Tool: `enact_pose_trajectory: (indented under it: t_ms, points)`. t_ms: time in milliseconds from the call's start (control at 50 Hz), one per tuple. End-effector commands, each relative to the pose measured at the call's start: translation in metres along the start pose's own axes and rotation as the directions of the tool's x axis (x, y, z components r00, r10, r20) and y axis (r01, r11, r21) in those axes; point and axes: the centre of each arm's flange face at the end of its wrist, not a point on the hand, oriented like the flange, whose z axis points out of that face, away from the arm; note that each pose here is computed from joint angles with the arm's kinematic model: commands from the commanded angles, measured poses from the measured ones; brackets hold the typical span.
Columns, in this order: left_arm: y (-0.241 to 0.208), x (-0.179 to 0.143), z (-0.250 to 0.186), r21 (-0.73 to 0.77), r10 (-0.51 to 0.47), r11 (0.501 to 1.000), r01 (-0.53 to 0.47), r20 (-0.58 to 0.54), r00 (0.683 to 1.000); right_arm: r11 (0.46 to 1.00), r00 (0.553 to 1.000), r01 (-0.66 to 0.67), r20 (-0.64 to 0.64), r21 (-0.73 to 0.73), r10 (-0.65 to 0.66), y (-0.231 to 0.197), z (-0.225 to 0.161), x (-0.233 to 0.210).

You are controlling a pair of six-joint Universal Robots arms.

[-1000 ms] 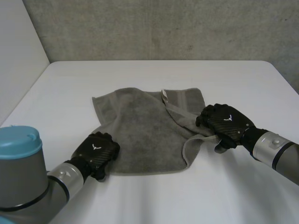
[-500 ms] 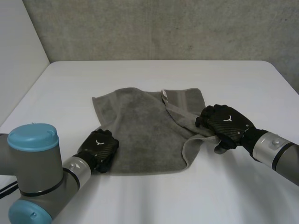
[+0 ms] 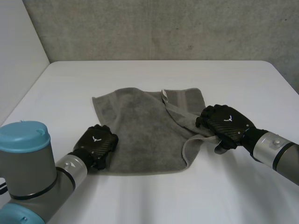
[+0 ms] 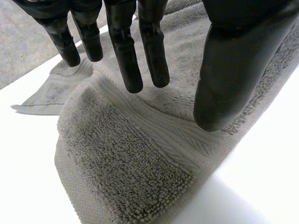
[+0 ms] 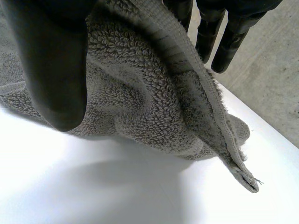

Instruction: Fold the towel.

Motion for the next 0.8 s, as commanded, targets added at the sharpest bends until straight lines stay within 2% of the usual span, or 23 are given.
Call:
enact_pose_trajectory:
  t_ms: [20,220,800]
  points:
    - [0.004,0.002,-0.001,-0.008,-0.001,1.0,0.001,-0.004,1.0,1.0,1.0,0.0,0.001,0.0,0.0,0.0,0.0,0.0]
    - [0.021,0.007,0.009,-0.061,-0.002,0.998,0.0,-0.024,1.0,1.0,1.0,-0.001,0.003,-0.001,0.001,0.0,0.0,0.0]
    - [0.021,0.006,0.019,-0.028,0.002,1.0,-0.002,-0.017,1.0,1.0,1.0,-0.002,0.005,-0.001,0.002,0.001,0.0,-0.001]
